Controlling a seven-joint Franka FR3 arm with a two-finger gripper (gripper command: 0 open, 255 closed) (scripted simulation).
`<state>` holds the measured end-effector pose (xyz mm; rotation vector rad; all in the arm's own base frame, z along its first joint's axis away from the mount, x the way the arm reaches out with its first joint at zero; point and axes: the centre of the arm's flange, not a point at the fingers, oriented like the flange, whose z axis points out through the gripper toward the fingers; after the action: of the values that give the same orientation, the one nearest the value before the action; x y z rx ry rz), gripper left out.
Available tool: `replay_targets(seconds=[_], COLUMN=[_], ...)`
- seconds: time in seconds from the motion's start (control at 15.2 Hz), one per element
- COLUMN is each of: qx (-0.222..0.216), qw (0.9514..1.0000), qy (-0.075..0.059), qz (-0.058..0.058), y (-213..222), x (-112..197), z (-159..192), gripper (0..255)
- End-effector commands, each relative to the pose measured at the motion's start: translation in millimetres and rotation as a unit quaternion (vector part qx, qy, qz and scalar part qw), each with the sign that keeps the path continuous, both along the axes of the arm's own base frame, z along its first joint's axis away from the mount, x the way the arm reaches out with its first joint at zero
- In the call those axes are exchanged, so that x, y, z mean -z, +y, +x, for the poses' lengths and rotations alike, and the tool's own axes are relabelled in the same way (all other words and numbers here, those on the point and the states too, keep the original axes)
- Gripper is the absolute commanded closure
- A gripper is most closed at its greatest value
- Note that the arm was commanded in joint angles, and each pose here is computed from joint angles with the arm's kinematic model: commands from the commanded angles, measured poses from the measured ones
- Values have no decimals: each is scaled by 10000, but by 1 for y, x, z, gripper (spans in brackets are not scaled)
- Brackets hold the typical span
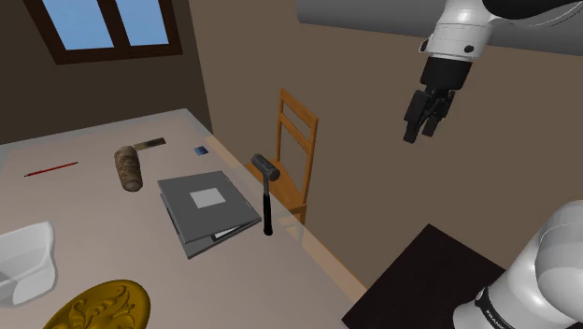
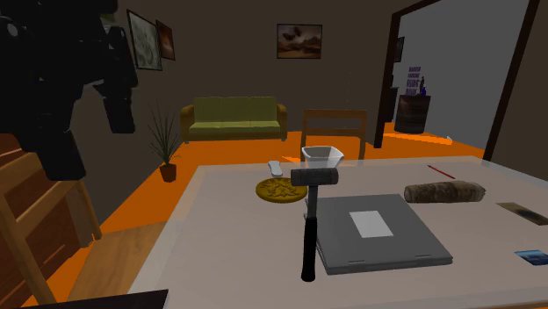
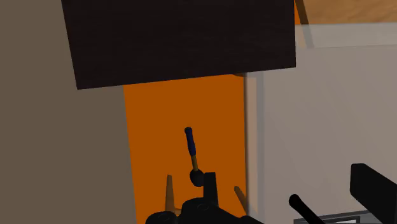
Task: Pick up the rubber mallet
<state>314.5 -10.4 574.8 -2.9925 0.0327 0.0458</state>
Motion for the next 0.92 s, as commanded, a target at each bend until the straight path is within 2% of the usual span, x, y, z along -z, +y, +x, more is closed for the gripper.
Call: replay_targets(seconds=[0.0, 0.86], qx=[0, 35], qw=[10000, 9999], qy=[0, 136], qz=[0, 35], y=[0, 102], x=[0, 46], z=[0, 133], gripper=[0, 0])
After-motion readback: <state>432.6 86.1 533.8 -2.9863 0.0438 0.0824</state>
